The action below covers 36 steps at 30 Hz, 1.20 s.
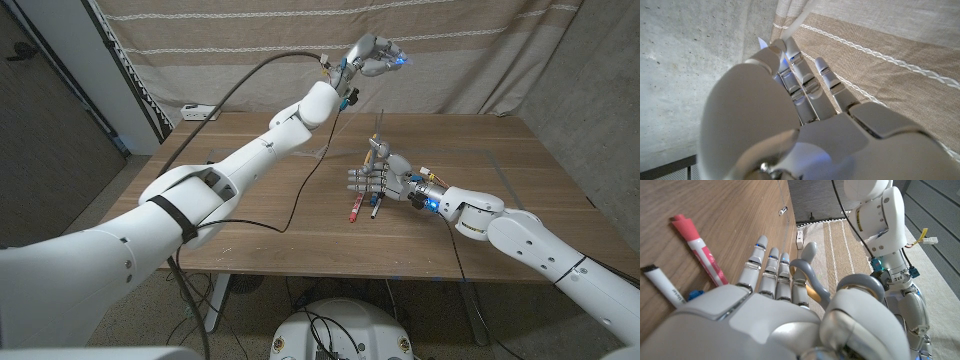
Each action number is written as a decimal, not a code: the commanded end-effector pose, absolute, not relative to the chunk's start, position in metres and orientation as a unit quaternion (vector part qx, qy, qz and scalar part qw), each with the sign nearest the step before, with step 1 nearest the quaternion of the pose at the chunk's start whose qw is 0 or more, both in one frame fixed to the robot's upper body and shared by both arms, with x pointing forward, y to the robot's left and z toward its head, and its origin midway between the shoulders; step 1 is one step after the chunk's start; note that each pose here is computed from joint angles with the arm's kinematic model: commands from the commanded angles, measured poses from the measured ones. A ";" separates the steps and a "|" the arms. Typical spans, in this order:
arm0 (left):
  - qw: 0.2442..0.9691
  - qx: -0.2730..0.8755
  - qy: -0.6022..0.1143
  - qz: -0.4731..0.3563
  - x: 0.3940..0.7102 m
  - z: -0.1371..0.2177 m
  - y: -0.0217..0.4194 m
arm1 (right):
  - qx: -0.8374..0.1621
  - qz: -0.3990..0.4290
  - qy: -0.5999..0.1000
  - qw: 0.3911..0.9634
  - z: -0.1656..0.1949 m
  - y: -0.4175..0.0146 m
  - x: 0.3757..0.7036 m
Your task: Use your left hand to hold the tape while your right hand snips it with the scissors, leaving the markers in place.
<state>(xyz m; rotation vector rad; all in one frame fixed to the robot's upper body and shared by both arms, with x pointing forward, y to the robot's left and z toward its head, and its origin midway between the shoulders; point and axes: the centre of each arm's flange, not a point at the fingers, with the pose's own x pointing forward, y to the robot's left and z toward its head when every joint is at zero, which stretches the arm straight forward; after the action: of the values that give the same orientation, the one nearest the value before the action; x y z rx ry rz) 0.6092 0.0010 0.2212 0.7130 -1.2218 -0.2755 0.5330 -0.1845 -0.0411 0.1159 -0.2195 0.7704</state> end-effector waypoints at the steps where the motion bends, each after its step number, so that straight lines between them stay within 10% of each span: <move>1: 0.702 0.377 -0.600 -0.075 0.600 0.214 -0.005 | 0.052 0.377 -0.106 0.919 -0.039 -0.184 0.534; 36: 0.676 0.407 -0.610 -0.070 0.592 0.207 -0.013 | 0.006 0.370 -0.105 0.923 -0.042 -0.179 0.530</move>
<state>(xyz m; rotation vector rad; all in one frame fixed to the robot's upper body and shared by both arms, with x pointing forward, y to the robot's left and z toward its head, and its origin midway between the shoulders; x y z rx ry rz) 0.5921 -0.0105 0.2096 0.9017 -1.3756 -0.1448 0.5314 -0.1812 -0.0425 0.0557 -0.2136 0.7695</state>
